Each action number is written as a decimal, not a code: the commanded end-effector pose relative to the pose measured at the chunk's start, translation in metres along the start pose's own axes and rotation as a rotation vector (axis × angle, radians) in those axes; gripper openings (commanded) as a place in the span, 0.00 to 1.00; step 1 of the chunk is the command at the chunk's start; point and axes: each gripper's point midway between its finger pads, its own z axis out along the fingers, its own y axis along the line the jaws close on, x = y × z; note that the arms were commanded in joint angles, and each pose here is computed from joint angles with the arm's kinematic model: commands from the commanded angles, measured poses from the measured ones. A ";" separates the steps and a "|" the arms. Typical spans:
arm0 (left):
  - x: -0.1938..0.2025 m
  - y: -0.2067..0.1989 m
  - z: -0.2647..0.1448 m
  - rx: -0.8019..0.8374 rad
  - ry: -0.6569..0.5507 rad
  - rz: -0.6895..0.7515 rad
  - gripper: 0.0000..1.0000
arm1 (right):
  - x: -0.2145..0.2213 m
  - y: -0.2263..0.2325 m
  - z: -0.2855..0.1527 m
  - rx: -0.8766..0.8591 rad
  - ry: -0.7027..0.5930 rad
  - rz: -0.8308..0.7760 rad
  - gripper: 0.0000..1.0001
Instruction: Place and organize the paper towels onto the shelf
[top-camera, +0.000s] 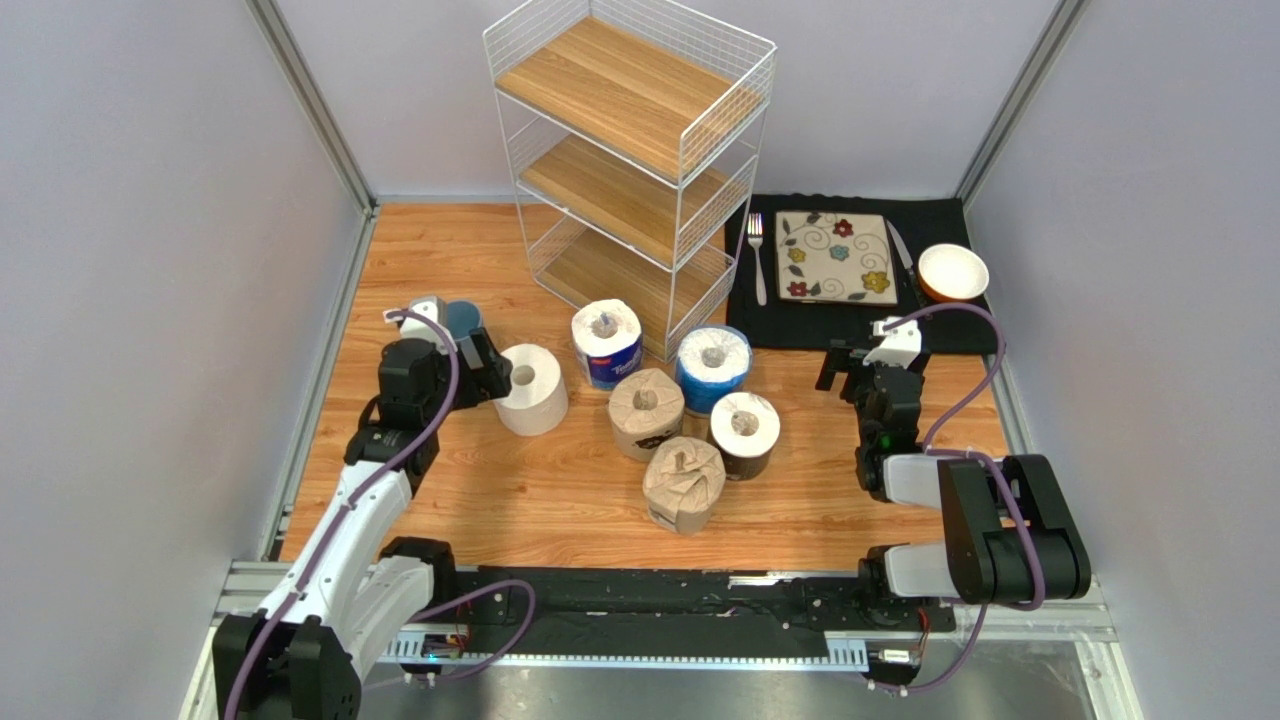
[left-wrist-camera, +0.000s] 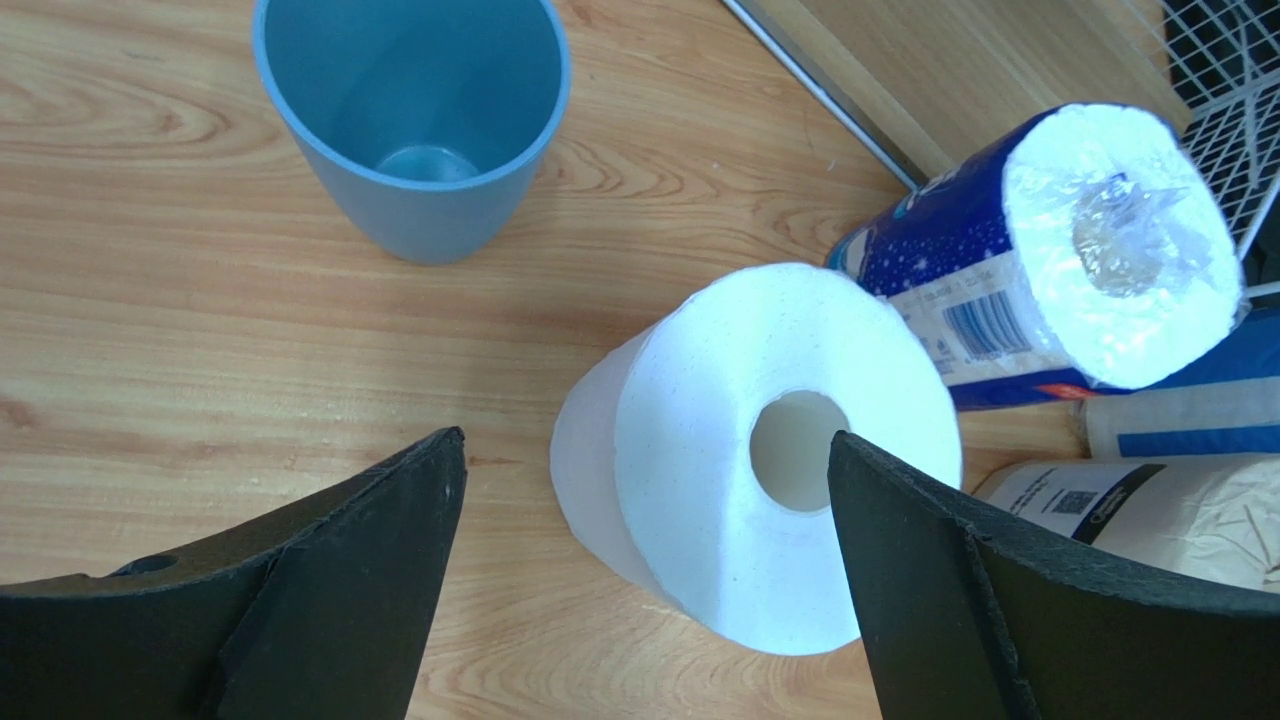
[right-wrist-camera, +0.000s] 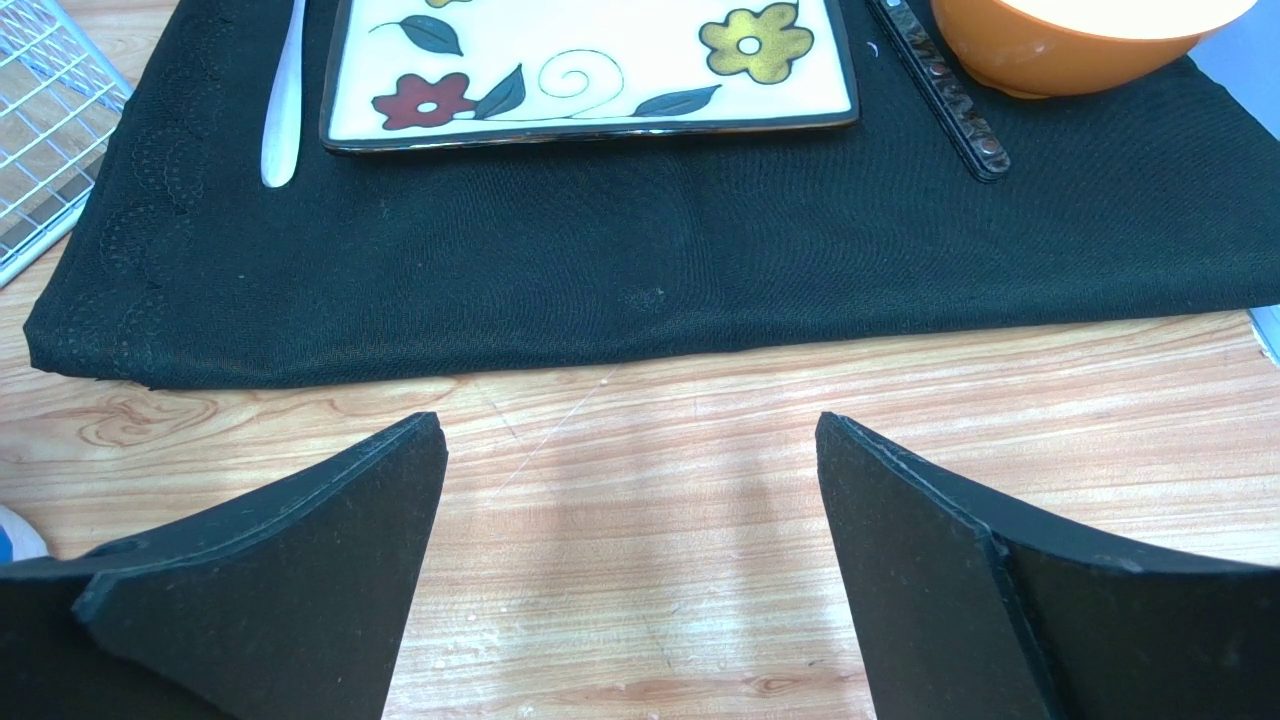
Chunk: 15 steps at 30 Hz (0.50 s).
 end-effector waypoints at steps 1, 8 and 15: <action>0.014 0.004 0.003 -0.004 0.034 0.016 0.99 | -0.022 0.002 0.005 0.000 -0.063 0.006 0.99; 0.024 0.005 0.010 0.004 0.063 0.014 0.99 | -0.022 0.002 0.005 -0.002 -0.063 0.005 0.99; 0.022 0.005 0.018 -0.007 0.071 0.009 0.99 | -0.021 0.002 0.005 0.000 -0.061 0.005 0.99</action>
